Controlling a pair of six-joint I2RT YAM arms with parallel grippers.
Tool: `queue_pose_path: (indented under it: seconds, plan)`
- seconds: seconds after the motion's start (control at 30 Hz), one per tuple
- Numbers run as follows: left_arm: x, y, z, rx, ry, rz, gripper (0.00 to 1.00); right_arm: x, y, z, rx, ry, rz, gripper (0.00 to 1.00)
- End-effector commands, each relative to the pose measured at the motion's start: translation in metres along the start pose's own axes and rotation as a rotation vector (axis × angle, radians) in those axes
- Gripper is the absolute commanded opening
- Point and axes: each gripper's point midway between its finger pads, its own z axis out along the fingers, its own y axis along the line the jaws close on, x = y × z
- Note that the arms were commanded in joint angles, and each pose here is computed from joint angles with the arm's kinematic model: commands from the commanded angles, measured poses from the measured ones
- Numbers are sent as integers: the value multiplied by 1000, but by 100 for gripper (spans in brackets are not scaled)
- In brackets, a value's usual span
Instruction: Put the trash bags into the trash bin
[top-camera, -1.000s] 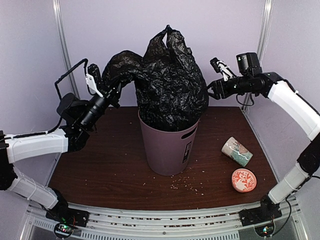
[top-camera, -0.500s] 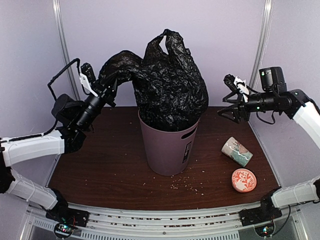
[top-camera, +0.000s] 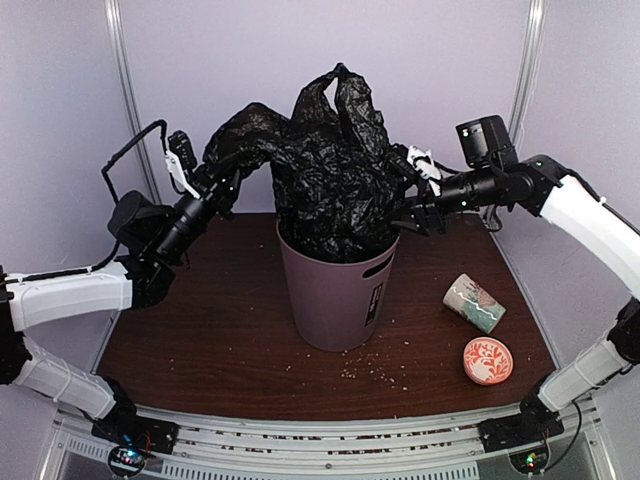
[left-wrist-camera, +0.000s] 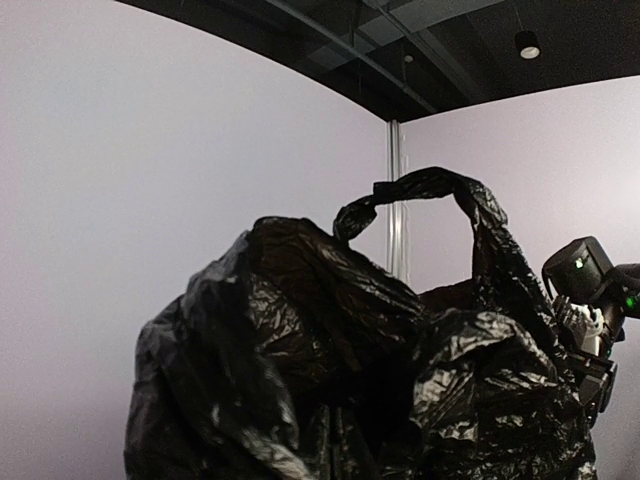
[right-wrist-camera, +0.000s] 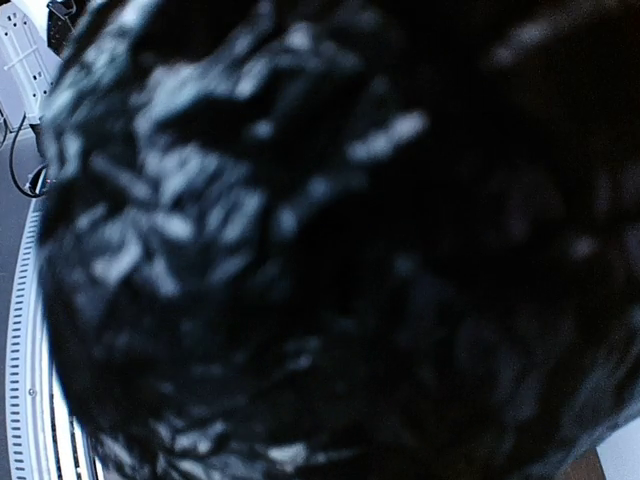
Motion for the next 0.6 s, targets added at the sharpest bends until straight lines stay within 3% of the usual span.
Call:
queue_pose_path:
  seconds: [0.0, 0.07, 0.33, 0.57]
  plan:
    - [18, -5, -5, 38, 15, -52, 0, 6, -11, 13, 47, 26, 41, 51]
    - [27, -7, -5, 53, 30, -73, 0, 11, -12, 14, 62, 38, 54, 51]
    - [53, -14, -4, 89, 62, -119, 0, 14, -3, -23, 149, 36, 23, 78]
    - [67, -16, -7, 102, 70, -142, 0, 2, 3, -48, 177, 3, 48, 85]
